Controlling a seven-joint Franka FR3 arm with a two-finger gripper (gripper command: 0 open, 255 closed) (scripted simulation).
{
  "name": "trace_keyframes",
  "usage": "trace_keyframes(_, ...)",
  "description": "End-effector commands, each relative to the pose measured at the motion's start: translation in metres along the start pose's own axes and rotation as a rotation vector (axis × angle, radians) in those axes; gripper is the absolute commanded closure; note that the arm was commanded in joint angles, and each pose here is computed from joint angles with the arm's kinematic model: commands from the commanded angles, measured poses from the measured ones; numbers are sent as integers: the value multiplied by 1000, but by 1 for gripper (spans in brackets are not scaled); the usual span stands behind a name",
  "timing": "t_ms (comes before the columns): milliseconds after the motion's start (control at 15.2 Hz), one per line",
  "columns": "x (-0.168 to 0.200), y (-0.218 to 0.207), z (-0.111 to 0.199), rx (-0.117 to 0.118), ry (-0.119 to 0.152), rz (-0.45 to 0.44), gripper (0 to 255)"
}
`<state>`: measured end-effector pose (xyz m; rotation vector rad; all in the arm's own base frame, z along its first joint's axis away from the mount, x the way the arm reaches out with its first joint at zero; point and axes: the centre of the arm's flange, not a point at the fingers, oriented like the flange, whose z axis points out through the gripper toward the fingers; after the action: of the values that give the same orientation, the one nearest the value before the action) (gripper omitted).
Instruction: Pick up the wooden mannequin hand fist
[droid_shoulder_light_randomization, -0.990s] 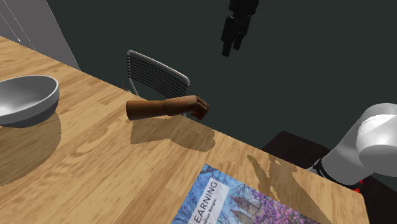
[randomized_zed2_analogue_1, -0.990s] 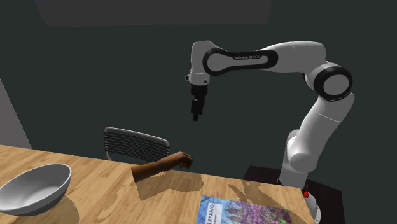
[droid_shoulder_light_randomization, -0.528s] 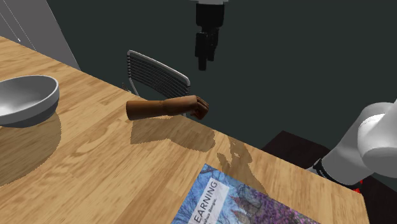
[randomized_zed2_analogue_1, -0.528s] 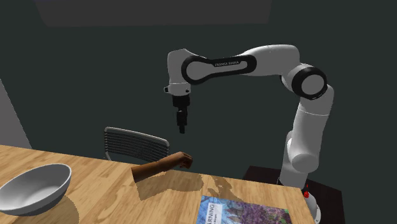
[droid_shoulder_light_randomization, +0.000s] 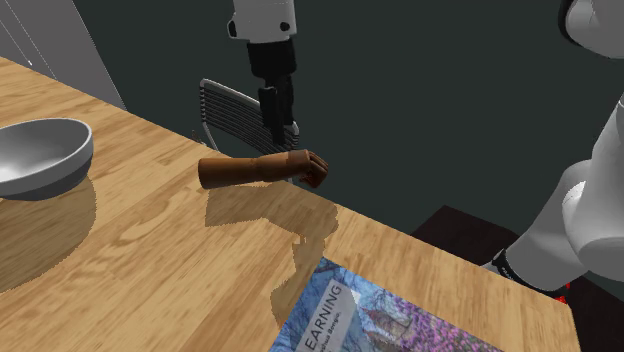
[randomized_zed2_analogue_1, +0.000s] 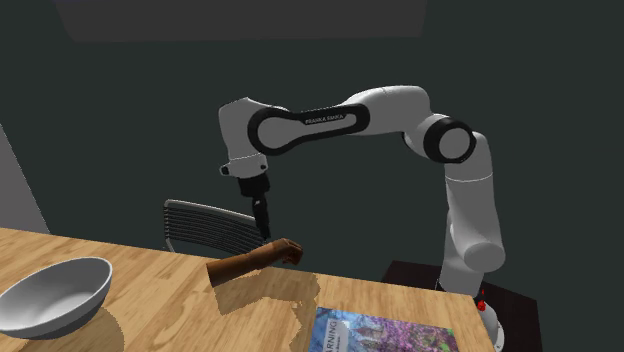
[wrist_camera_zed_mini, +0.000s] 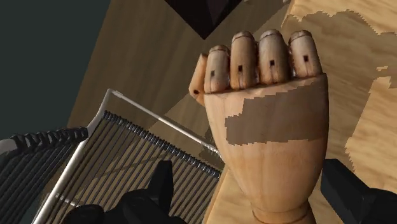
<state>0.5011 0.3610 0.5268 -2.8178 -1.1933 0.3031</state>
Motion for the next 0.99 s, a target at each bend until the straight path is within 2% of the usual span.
trace_keyframes(0, 21, -17, 12, 5, -32, -61, 0)
trace_keyframes(132, 40, -36, 23, 9, -63, -122, 0)
trace_keyframes(660, 47, -32, 63, 9, -65, -124, 0)
trace_keyframes(792, 47, -32, 63, 9, -65, -124, 0)
trace_keyframes(858, 47, -32, 63, 9, -65, -124, 255)
trace_keyframes(924, 47, -32, 63, 9, -65, -124, 255)
